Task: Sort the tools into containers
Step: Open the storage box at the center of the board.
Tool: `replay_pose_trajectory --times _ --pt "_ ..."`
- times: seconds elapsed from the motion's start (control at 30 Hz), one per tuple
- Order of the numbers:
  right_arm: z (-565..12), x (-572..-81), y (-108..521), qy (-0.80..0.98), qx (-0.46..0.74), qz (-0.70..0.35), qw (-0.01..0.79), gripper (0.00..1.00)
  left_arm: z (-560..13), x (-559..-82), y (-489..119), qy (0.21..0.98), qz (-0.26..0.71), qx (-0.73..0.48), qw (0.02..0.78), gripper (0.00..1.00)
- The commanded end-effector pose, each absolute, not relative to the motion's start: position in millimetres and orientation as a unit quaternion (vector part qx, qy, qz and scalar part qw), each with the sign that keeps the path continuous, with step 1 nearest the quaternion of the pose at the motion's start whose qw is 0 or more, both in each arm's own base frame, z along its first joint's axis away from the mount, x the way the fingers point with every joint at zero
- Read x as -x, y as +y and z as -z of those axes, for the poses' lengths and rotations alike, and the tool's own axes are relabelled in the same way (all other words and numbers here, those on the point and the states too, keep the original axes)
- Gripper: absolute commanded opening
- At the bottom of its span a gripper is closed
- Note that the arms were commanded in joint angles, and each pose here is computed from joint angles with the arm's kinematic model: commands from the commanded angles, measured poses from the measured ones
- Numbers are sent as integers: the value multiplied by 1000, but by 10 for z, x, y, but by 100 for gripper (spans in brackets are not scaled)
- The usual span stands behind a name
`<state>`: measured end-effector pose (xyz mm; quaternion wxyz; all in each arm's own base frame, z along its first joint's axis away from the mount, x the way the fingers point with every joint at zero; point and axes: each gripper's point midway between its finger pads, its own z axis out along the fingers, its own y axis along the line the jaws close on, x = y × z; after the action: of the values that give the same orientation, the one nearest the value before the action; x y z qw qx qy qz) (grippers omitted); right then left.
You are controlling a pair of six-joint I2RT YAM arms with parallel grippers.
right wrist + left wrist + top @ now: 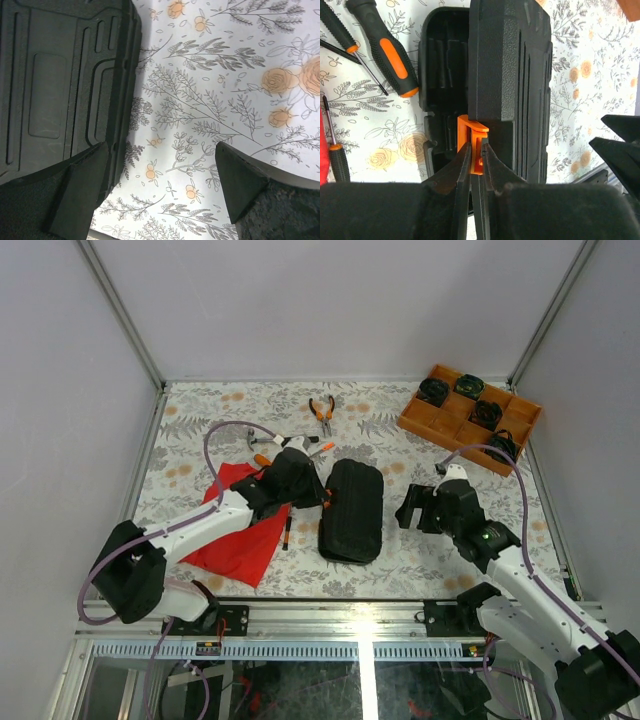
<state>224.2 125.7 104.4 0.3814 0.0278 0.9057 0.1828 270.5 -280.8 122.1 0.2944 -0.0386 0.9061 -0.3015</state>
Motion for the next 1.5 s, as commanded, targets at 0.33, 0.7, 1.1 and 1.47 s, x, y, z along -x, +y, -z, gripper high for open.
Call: replay_pose_trajectory --times 0.33,0.7,1.1,1.47 --pt "-915 -2277 1189 921 -67 -151 354 83 -1559 -2382 -3383 918 257 -45 298 0" --pt "-788 -2293 1498 919 -53 -220 323 78 -1851 -2256 -3902 904 297 -76 298 5" --pt "-951 -2303 1732 892 -62 -298 333 75 -2113 -2272 -3847 904 274 -72 320 11" --pt "-1221 -2323 1097 889 -123 -167 409 90 -2104 -2282 -3779 916 236 -77 316 12"
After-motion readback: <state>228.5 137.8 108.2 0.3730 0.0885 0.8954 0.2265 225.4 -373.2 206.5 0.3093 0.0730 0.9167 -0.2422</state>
